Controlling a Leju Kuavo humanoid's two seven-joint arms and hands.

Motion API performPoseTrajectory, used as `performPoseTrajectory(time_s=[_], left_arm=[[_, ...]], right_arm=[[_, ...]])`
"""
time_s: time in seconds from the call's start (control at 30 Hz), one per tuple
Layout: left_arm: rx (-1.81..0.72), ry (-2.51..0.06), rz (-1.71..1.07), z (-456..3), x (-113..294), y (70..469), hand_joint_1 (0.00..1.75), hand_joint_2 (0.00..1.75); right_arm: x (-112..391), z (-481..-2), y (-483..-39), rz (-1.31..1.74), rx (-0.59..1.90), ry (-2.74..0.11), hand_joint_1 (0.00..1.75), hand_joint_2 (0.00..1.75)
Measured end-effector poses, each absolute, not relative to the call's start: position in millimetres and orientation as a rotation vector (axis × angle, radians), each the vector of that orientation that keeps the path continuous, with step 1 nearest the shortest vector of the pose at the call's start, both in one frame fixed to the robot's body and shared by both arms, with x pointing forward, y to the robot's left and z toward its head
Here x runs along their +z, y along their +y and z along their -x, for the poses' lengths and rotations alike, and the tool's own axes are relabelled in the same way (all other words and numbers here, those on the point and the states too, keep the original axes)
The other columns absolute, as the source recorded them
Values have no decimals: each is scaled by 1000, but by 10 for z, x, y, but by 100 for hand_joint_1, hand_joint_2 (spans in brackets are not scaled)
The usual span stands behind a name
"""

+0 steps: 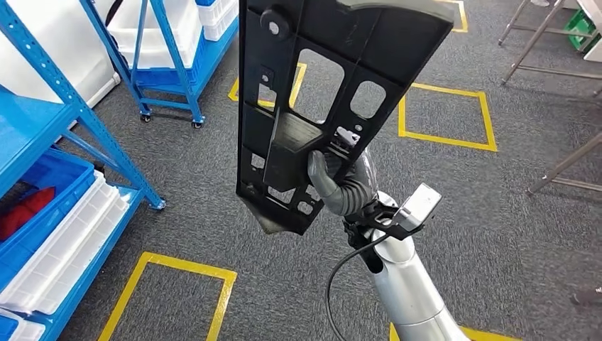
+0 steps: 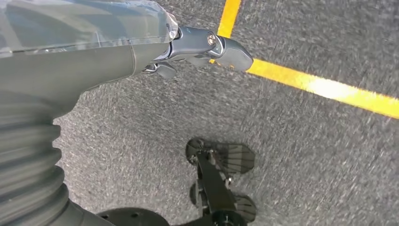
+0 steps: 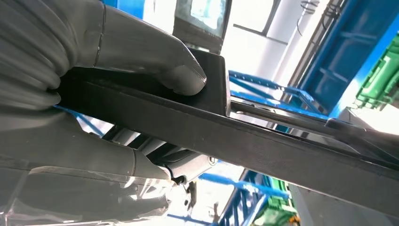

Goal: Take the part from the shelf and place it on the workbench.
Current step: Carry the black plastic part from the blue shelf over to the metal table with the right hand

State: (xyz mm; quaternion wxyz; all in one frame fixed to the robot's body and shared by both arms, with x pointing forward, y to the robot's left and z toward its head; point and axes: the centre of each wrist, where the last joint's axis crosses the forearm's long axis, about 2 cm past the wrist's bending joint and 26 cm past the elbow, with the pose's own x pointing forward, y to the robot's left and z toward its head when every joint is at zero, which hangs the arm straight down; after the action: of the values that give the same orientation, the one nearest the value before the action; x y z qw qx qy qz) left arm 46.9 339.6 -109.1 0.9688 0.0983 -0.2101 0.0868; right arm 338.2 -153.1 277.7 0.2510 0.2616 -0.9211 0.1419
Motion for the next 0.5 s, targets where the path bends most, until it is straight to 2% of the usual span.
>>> performPoseTrajectory(time_s=[0.5], left_arm=[[176,-410,-200,-408,-1101,3360,0,175]], right_arm=[[2785,-3368,-1532,-655,410,-2544,175,175]])
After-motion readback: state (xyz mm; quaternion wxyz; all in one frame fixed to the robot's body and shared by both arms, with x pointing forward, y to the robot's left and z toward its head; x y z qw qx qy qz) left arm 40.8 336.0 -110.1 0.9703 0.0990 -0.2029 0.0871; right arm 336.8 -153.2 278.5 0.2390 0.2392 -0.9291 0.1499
